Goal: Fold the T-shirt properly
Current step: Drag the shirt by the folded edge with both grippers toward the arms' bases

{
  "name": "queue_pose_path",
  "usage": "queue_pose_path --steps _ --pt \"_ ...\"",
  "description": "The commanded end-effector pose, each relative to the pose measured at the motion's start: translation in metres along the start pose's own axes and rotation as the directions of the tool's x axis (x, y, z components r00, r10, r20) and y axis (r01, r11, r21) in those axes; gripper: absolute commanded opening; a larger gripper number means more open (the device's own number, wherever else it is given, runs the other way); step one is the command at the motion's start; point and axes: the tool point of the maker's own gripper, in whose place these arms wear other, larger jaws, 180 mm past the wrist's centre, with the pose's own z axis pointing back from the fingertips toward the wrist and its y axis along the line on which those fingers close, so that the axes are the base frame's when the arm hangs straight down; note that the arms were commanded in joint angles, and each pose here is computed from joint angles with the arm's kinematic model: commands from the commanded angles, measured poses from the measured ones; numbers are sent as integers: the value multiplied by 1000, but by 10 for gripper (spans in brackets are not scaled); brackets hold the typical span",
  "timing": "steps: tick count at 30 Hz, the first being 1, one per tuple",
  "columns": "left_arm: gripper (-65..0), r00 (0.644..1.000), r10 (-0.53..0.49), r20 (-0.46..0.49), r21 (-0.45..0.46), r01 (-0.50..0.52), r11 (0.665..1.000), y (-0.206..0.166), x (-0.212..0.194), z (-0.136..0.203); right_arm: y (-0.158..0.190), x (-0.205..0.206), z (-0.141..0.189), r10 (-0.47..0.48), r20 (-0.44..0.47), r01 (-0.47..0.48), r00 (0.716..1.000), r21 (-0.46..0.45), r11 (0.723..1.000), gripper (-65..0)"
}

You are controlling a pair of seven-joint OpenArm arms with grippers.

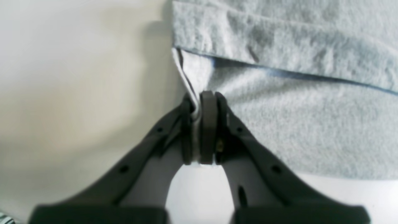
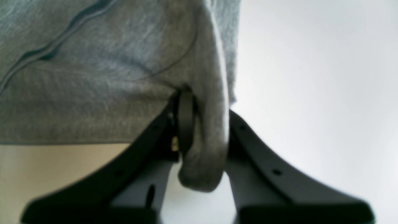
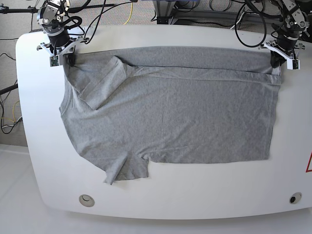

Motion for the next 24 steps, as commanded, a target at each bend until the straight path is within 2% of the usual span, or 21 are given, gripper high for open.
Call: queue_pose_path --steps 1,7,24 --pt "-644 991 -35 -131 75 45 996 17 -30 7 -2 -52 10 62 -223 -63 973 6 998 -598" --pt "-645 985 -41 -168 116 61 991 24 -42 12 -2 -60 16 68 -243 -68 968 7 998 -598" --pt "-646 983 -45 -177 111 65 992 22 -44 11 -2 -63 16 63 -250 -63 966 6 998 -598"
